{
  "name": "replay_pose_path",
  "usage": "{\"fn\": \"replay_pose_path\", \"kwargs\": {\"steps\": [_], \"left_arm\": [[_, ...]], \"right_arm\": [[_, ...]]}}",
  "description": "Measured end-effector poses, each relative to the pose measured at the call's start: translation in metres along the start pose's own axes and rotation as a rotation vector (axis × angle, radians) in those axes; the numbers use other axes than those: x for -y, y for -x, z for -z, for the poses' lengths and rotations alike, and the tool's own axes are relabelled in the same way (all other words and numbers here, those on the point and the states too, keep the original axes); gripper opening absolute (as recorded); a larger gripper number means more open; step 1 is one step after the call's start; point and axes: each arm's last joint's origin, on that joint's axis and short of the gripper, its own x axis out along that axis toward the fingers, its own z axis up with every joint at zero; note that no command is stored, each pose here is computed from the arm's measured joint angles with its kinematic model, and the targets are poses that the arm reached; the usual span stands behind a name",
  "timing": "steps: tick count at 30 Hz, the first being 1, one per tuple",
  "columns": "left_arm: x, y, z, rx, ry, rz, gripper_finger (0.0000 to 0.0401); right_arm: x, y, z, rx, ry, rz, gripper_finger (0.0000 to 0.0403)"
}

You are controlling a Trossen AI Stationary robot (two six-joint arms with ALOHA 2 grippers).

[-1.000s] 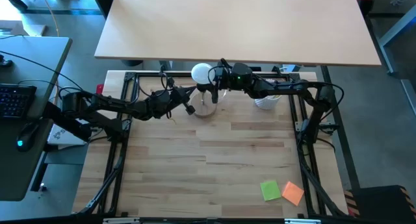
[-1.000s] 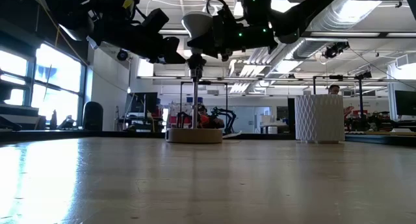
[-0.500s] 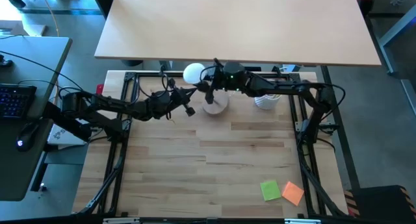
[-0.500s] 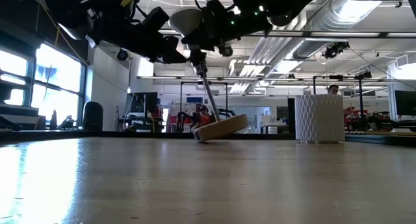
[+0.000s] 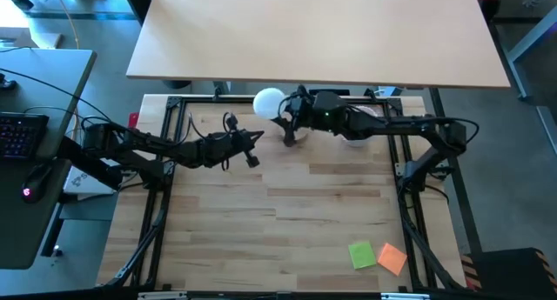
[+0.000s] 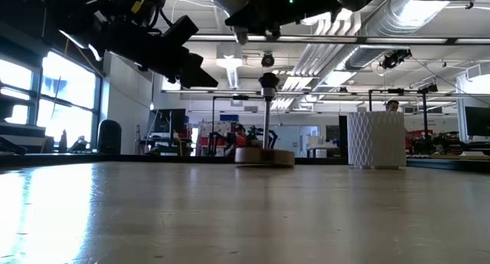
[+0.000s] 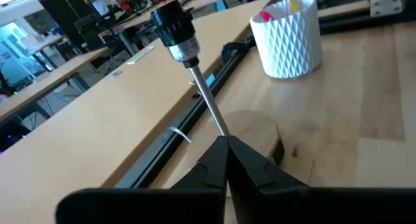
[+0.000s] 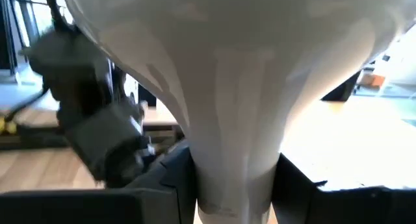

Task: Screw lightbulb
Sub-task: Insert the lightbulb into the lamp

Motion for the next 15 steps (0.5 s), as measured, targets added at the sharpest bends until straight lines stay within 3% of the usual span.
{"fn": "replay_pose_path", "kwargs": {"steps": [5,8,15], "left_arm": [[0.000,0.000,0.000,0.002,0.013,0.005,0.0000],[-0.004,-0.005,0.001,0.026,0.032,0.053,0.0007],[-0.013,-0.043,0.016,0.073,0.072,0.154,0.0093]], "right_arm": [[0.014,0.027,-0.011,0.043,-0.005,0.046,0.0134],[0.014,0.044,-0.003,0.010,-0.011,0.051,0.0134],[-0.011,0.086,0.023,-0.010,-0.079,0.013,0.0134]]}}
